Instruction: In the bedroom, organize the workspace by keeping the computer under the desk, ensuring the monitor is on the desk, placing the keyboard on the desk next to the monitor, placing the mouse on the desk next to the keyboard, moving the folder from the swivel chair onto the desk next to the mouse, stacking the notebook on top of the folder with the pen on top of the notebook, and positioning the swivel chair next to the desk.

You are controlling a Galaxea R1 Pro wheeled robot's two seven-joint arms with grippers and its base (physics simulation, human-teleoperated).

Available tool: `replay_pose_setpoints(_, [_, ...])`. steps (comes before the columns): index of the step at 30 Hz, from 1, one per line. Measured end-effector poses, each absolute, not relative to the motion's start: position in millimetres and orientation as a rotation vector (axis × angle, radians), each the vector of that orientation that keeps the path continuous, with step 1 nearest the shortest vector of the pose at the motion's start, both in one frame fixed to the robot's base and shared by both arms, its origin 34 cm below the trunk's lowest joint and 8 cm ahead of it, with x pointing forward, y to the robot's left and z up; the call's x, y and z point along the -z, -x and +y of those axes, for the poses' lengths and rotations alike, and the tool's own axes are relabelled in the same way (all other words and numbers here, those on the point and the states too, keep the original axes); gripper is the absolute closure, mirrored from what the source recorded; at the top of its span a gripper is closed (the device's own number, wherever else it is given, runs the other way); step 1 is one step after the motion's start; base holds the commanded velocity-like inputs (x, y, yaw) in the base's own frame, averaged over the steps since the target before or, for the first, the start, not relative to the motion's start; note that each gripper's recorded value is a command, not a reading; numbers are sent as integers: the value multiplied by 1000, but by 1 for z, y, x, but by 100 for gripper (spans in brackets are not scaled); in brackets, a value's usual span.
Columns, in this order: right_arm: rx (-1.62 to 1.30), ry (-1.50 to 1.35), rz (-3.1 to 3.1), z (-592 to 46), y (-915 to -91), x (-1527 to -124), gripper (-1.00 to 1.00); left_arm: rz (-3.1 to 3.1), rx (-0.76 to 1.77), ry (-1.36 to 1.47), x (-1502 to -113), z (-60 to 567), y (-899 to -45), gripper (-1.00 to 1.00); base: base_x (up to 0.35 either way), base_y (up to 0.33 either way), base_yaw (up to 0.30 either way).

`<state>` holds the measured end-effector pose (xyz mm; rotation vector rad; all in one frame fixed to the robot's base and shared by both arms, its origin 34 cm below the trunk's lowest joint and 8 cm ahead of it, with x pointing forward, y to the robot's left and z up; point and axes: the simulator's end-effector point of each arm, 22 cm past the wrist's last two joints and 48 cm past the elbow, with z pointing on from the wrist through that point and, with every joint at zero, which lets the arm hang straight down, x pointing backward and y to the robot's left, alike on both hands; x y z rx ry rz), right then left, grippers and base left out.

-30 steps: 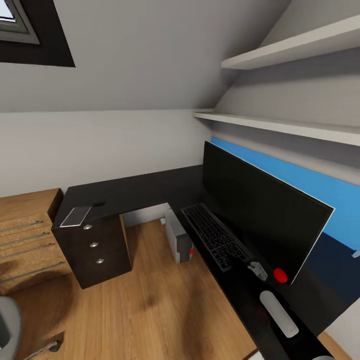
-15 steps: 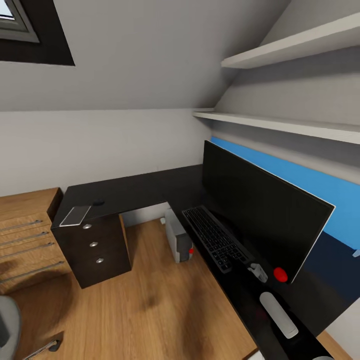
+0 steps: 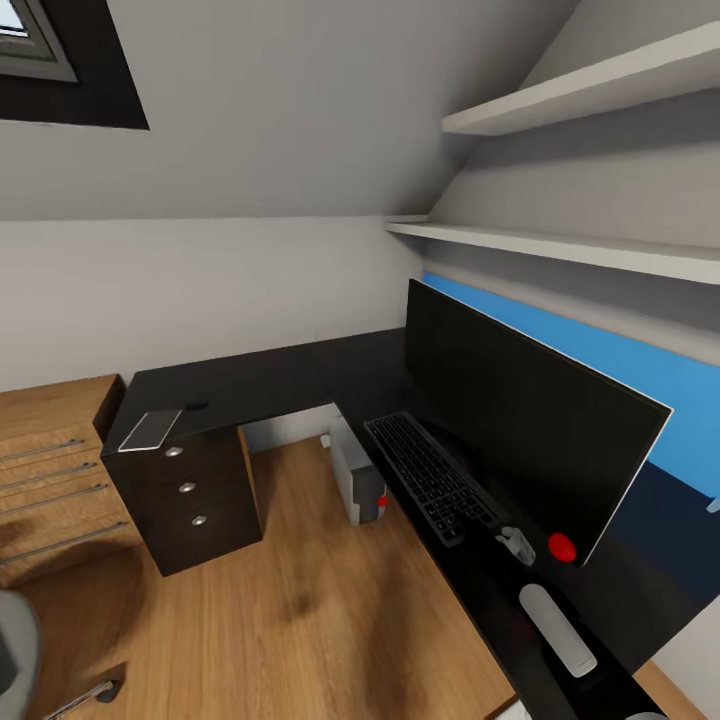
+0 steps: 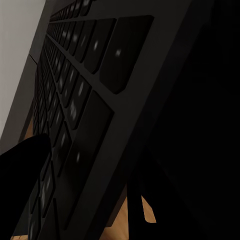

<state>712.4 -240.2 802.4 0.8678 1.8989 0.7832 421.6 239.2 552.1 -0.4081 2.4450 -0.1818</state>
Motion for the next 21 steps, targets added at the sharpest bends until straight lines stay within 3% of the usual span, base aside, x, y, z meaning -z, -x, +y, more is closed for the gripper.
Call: replay_pose_setpoints(21, [-783, -868, 1899, -240, -712, -802, 100, 2445, 183, 410, -552, 240, -422, -100, 0, -25, 0])
